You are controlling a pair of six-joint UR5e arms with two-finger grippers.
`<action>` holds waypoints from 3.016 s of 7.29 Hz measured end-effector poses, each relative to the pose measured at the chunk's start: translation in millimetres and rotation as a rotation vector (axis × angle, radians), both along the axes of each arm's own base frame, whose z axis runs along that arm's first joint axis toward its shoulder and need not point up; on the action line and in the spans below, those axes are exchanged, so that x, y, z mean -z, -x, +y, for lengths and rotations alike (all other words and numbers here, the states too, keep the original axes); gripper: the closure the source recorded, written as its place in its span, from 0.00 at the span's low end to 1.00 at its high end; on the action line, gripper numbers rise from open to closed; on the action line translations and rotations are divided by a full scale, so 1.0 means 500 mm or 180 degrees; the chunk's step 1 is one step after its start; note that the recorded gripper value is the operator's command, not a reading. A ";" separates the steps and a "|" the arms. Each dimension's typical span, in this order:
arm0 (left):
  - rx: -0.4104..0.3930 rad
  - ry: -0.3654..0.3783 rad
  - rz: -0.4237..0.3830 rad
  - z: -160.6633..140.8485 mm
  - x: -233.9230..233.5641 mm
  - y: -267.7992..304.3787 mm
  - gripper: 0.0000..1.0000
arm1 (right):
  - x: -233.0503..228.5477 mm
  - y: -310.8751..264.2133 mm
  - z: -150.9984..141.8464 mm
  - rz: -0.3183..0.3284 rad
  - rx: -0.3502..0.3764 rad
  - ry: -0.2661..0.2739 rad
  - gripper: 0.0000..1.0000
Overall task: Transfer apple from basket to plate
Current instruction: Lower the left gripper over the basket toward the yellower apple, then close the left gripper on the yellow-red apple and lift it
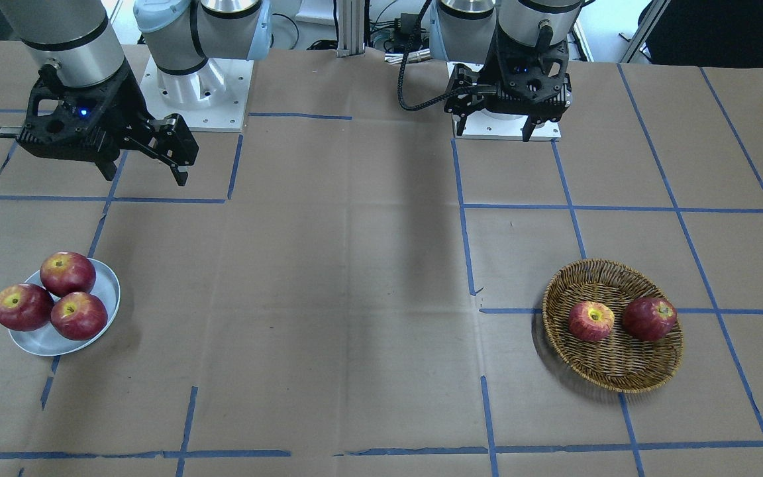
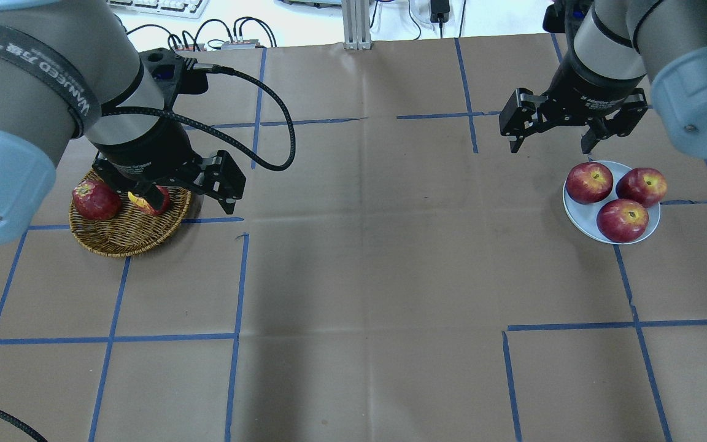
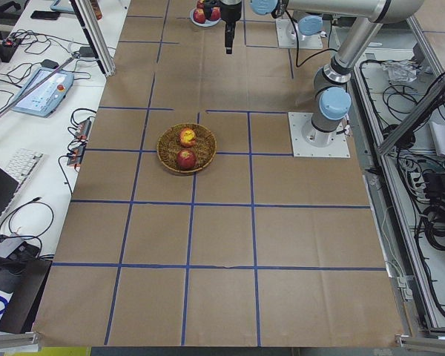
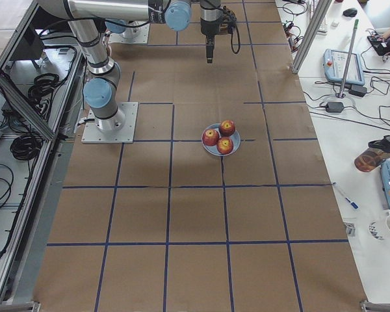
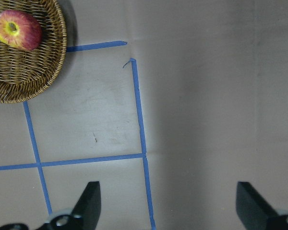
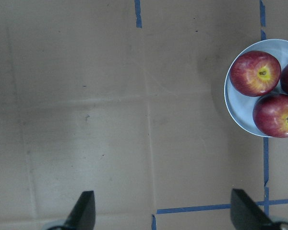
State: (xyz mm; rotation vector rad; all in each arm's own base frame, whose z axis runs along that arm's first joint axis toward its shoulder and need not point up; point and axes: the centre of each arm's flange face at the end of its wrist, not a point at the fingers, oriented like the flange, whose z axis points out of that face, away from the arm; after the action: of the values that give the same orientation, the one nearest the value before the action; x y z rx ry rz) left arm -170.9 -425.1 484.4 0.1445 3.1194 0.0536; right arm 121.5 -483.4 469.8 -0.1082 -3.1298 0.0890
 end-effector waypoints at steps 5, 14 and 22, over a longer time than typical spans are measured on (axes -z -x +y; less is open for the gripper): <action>0.0017 -0.0007 -0.0005 -0.042 -0.056 -0.004 0.01 | -0.001 0.000 0.000 0.0000 0.0000 0.0003 0.00; 0.0450 -0.0134 0.0051 -0.167 0.041 -0.200 0.01 | 0.000 0.001 -0.001 0.0001 0.0001 0.0002 0.00; 0.0748 0.0029 -0.0013 -0.338 0.436 -0.437 0.01 | 0.003 0.003 -0.001 0.0003 0.0005 -0.0011 0.00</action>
State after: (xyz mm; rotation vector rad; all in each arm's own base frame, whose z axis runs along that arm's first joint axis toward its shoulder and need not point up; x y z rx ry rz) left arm 47.5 -594.2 266.5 0.5078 3.0730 0.0360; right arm 119.9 -484.0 468.4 -0.1106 -3.1289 0.0836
